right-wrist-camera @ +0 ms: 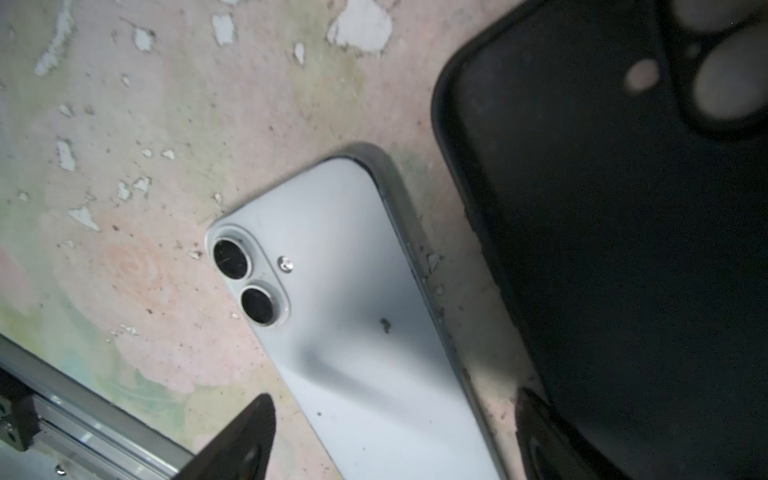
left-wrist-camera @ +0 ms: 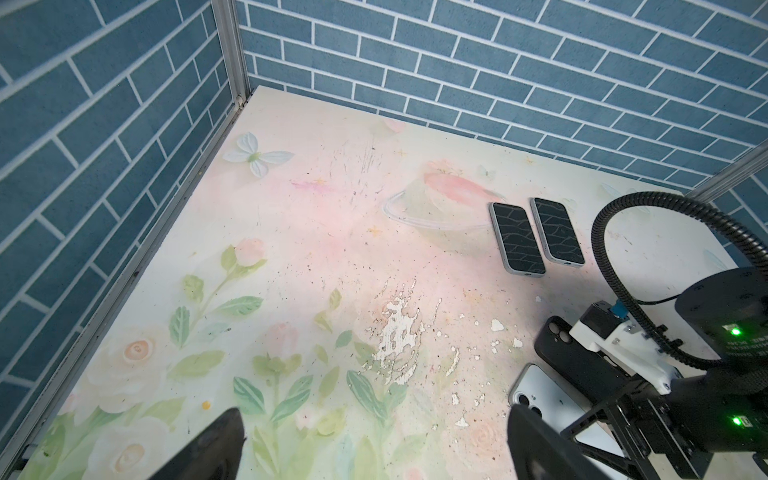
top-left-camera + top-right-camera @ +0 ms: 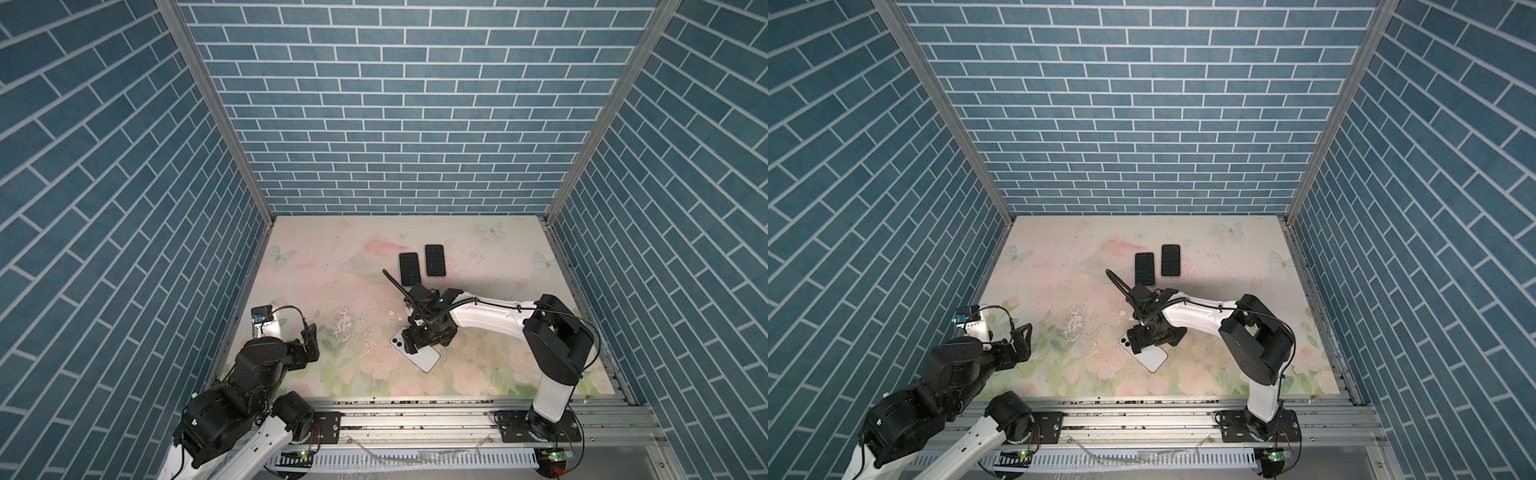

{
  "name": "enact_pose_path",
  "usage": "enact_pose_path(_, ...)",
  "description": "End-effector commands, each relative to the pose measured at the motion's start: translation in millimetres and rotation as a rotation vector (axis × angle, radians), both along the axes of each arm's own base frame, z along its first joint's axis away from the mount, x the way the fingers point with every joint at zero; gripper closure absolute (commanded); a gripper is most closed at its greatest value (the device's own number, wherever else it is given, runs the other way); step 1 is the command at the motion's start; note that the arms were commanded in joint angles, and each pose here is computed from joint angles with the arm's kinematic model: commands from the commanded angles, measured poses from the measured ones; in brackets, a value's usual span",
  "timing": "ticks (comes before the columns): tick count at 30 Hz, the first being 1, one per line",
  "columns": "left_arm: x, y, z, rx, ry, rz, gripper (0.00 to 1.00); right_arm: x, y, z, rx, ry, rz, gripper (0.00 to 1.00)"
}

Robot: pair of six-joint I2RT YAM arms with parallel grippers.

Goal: Put the phone into the phone case

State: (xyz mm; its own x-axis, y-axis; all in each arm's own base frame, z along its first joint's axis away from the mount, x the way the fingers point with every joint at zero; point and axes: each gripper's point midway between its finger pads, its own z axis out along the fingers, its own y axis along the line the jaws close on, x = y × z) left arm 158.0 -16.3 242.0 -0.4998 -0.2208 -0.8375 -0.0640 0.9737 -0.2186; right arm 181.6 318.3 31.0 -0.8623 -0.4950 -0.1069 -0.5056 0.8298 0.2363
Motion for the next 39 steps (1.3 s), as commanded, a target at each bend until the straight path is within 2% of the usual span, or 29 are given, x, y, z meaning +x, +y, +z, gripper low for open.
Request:
enact_pose_path(1, 0, 1, -4, 0.014, 0.011, 0.003, 0.0, -5, -6, -1, -0.094, -0.05, 0.072, 0.1)
enact_pose_path(9, 0, 1, -4, 0.012, 0.015, 0.008, 0.0, -18, -19, -11, -0.225, -0.107, 0.142, 0.1)
enact_pose_path(15, 1, 1, -5, 0.012, 0.019, 0.01, 0.0, -24, -19, -23, -0.275, -0.113, 0.188, 0.11)
enact_pose_path(20, 1, 1, -5, 0.01, 0.019, 0.01, 0.0, -24, -15, -27, -0.269, -0.107, 0.196, 0.24)
enact_pose_path(28, 1, 2, -5, 0.011, 0.019, 0.012, 0.0, -17, -5, -20, -0.255, -0.126, 0.204, 0.29)
enact_pose_path(39, 1, 2, -5, 0.008, 0.018, 0.013, 0.0, -2, -3, 40, -0.167, -0.228, 0.168, 0.32)
